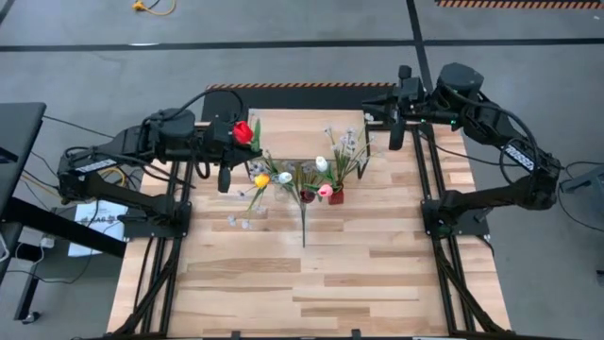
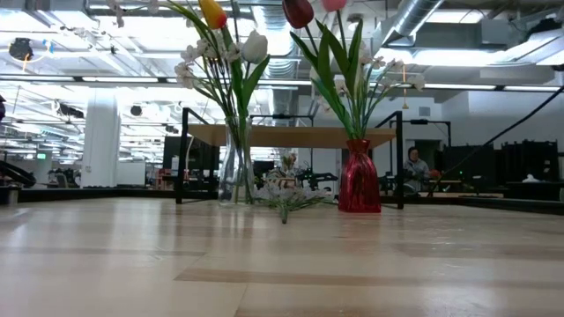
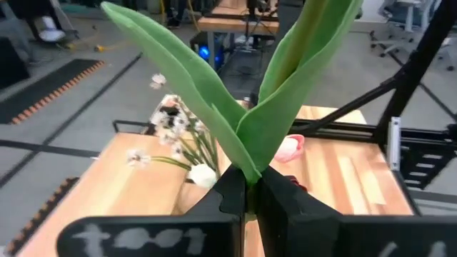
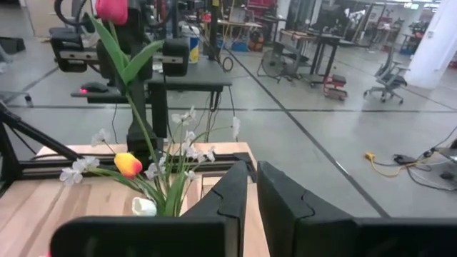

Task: Pick and place flowers into a vace then onto a shelf
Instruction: Put the red flower into the transparent vase

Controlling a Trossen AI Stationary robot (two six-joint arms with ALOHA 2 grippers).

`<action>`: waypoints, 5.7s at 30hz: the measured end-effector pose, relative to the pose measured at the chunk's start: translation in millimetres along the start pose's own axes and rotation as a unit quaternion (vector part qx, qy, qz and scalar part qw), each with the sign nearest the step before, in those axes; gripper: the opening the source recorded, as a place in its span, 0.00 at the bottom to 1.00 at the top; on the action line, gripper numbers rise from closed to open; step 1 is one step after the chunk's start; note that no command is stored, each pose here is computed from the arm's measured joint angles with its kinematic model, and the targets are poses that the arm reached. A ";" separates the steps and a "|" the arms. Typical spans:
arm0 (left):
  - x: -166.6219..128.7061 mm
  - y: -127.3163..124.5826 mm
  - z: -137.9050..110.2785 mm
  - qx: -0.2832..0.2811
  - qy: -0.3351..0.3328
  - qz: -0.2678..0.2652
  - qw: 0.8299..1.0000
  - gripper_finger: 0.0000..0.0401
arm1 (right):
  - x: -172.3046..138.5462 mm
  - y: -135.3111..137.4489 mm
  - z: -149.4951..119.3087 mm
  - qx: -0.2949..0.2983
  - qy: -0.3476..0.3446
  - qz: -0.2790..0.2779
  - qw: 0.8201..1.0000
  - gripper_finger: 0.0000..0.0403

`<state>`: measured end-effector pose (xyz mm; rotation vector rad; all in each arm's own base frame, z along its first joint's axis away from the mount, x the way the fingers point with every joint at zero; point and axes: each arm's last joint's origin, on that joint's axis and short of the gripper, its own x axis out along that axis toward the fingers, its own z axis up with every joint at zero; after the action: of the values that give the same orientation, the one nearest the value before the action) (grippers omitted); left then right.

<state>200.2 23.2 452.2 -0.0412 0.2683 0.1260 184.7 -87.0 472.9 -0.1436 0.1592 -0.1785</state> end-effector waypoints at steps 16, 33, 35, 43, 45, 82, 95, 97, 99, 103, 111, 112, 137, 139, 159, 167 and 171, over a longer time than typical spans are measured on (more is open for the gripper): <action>10.9 1.8 -14.3 -0.025 0.033 -0.018 0.999 0.00 | 0.5 0.3 -0.3 0.006 0.000 0.001 1.000 0.07; 20.7 11.7 -24.0 -0.035 0.031 -0.021 0.999 0.00 | 0.9 2.2 0.1 0.014 0.000 0.006 1.000 0.07; 20.7 12.4 -24.6 -0.036 0.034 -0.019 0.999 0.00 | 1.4 3.4 0.3 0.013 -0.001 0.009 1.000 0.07; 33.9 12.9 -29.2 -0.046 0.056 -0.024 0.997 0.00 | 1.9 5.6 0.7 0.011 -0.001 0.014 1.000 0.07; 34.6 13.1 -31.3 -0.047 0.064 -0.023 0.997 0.00 | 2.0 5.7 0.6 0.011 -0.001 0.015 1.000 0.07; 13.9 6.5 -24.5 -0.073 0.045 -0.030 0.996 0.00 | 1.9 5.4 1.8 0.011 -0.007 0.013 1.000 0.07; -2.5 5.6 -13.8 -0.075 0.038 -0.029 0.996 0.00 | 2.1 5.3 2.7 0.013 -0.012 0.013 1.000 0.07; -6.7 5.5 -7.9 -0.068 0.033 -0.029 0.997 0.00 | 2.1 5.2 2.7 0.014 -0.012 0.013 1.000 0.07; -9.1 6.7 -5.6 -0.063 0.040 -0.022 0.997 0.00 | 2.1 5.3 2.7 0.014 -0.012 0.013 1.000 0.07; -10.9 9.2 -4.9 -0.061 0.055 -0.012 0.997 0.00 | 2.1 5.2 2.7 0.014 -0.012 0.013 1.000 0.07; 7.1 11.2 -11.0 -0.064 0.092 -0.023 0.993 0.00 | 2.1 5.4 2.2 0.014 -0.009 0.013 1.000 0.07; 9.1 11.2 -11.6 -0.063 0.094 -0.024 0.993 0.00 | 2.1 5.4 2.0 0.014 -0.008 0.013 1.000 0.07; 9.8 8.7 14.6 -0.061 0.066 -0.057 0.994 0.00 | 2.1 5.5 1.5 0.014 -0.006 0.014 1.000 0.07; 17.3 8.3 12.7 -0.061 0.075 -0.059 0.994 0.00 | 2.1 5.6 0.9 0.015 -0.003 0.014 1.000 0.07; 32.7 6.4 4.5 -0.067 0.120 -0.071 0.988 0.00 | 3.2 12.1 -2.6 0.019 0.019 0.032 0.999 0.07; 31.6 6.1 2.4 -0.079 0.134 -0.074 0.985 0.00 | 3.3 12.8 -2.5 0.019 0.018 0.034 0.999 0.07; 31.9 6.1 2.5 -0.080 0.133 -0.074 0.985 0.00 | 3.3 12.8 -2.5 0.019 0.018 0.034 0.999 0.07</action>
<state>230.6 33.3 446.0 -0.2389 0.5214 -0.0061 189.6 -75.5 468.1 -0.0980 0.1967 -0.1163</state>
